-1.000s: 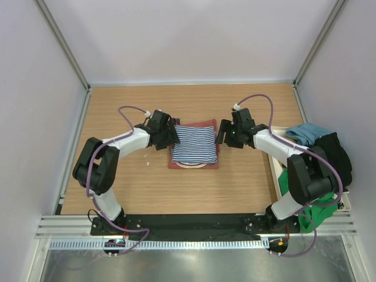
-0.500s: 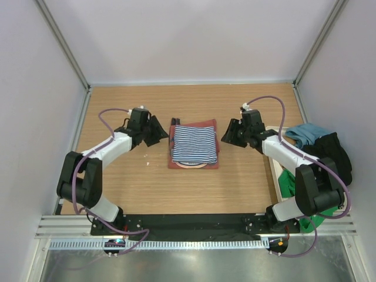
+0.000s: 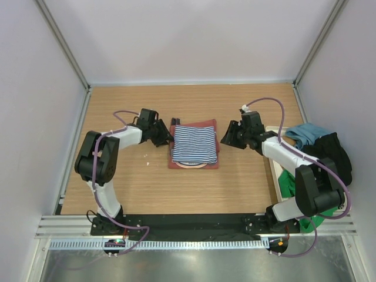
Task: Fold and stack the tank tops
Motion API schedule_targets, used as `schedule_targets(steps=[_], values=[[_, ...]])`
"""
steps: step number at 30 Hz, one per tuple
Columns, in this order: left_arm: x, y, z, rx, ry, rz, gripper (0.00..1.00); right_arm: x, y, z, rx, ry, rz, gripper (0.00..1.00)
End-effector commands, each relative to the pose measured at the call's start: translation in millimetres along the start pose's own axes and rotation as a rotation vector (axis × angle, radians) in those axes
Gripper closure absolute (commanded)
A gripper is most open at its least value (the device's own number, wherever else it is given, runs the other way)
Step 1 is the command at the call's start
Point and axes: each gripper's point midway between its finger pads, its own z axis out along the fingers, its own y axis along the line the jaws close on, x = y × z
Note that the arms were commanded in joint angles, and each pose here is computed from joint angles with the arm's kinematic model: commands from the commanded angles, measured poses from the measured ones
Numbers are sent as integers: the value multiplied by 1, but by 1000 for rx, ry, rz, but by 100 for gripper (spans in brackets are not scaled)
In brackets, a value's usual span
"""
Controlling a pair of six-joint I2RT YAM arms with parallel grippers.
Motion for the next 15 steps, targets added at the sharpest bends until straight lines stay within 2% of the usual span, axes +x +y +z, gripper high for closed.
schedule_targets(steps=[1,3,7,10,11,13,15], values=[[-8,-11,13,43,-6,-5,60,-13,9,-7,-41,-55,-16,51],[-8,-9,19,42,-2,-15,70,-13,9,-7,-37,-55,-17,51],[-6,-10,26,58,19,-53,100,-12,9,-8,-37,-53,-16,52],[-23,-1,23,83,1,-121,100,-13,10,-8,-41,-53,-17,52],[-35,12,17,81,-12,-170,100,-11,9,-7,-36,-48,-17,52],[-58,25,1,81,-70,-201,100,-12,9,-8,-36,-50,-17,52],[-83,67,-18,16,-140,-275,100,-13,9,-9,-34,-53,-19,53]])
